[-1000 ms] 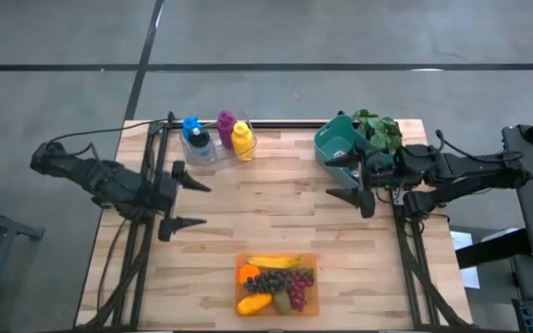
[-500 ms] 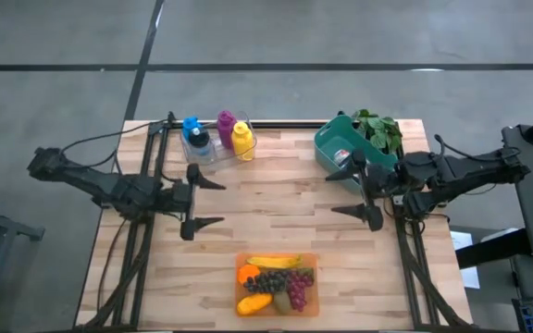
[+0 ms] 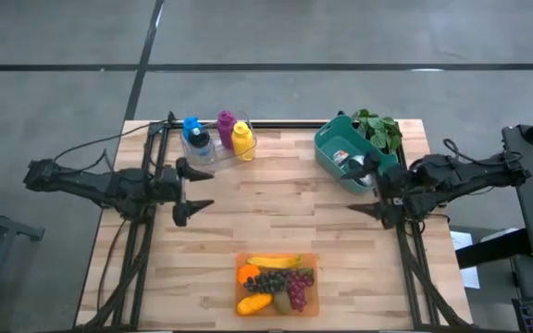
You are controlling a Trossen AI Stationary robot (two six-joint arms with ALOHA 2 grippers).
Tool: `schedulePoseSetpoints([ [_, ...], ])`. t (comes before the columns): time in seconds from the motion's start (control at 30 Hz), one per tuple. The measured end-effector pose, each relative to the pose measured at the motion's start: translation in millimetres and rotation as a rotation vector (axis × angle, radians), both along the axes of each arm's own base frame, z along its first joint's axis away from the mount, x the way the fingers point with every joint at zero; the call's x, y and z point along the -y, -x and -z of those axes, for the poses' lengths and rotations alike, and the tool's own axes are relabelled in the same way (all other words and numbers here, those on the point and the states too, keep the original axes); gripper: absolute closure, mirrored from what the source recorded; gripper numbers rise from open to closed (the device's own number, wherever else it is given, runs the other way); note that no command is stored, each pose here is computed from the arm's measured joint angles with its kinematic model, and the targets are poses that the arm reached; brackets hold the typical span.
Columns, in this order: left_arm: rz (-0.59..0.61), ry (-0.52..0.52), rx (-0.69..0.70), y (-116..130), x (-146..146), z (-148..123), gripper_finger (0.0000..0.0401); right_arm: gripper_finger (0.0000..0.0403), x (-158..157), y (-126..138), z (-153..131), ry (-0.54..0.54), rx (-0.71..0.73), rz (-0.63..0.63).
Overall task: Pick & Place Food Item
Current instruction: Return to Home Position
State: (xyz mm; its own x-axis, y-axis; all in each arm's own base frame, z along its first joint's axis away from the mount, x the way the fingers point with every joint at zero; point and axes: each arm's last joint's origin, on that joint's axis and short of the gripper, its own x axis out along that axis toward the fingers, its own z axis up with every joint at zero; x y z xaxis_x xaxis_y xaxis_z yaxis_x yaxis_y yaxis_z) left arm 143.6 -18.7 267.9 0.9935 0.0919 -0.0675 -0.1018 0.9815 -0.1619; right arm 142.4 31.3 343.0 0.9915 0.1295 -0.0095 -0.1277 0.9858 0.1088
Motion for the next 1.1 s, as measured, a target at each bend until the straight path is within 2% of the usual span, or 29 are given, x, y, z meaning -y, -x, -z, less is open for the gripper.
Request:
schedulePoseSetpoints([
  [0.3, -0.001, 0.010, 0.002, 13.0, -2.5, 18.1, 0.0017, 0.0032, 8.9, 32.4, 49.1, -0.098, 0.190, 0.031],
  [0.5, 0.003, 0.056, -0.013, 15.4, -2.7, 33.6, 0.0017, 0.0032, 13.3, 44.4, 81.5, -0.184, 0.227, 0.071],
  [0.7, 0.027, 0.101, -0.050, 17.8, -2.2, 56.5, 0.0017, 0.0032, 15.7, 53.4, 100.7, -0.211, 0.314, 0.073],
  [0.93, 0.027, 0.183, -0.004, 20.8, -2.7, 86.6, 0.0017, 0.0032, 17.8, 60.4, 119.5, -0.230, 0.359, 0.082],
  [1.1, 0.025, 0.247, 0.016, 24.0, -3.2, 107.4, 0.0017, 0.0032, 17.6, 55.4, 132.8, -0.267, 0.321, 0.114],
])
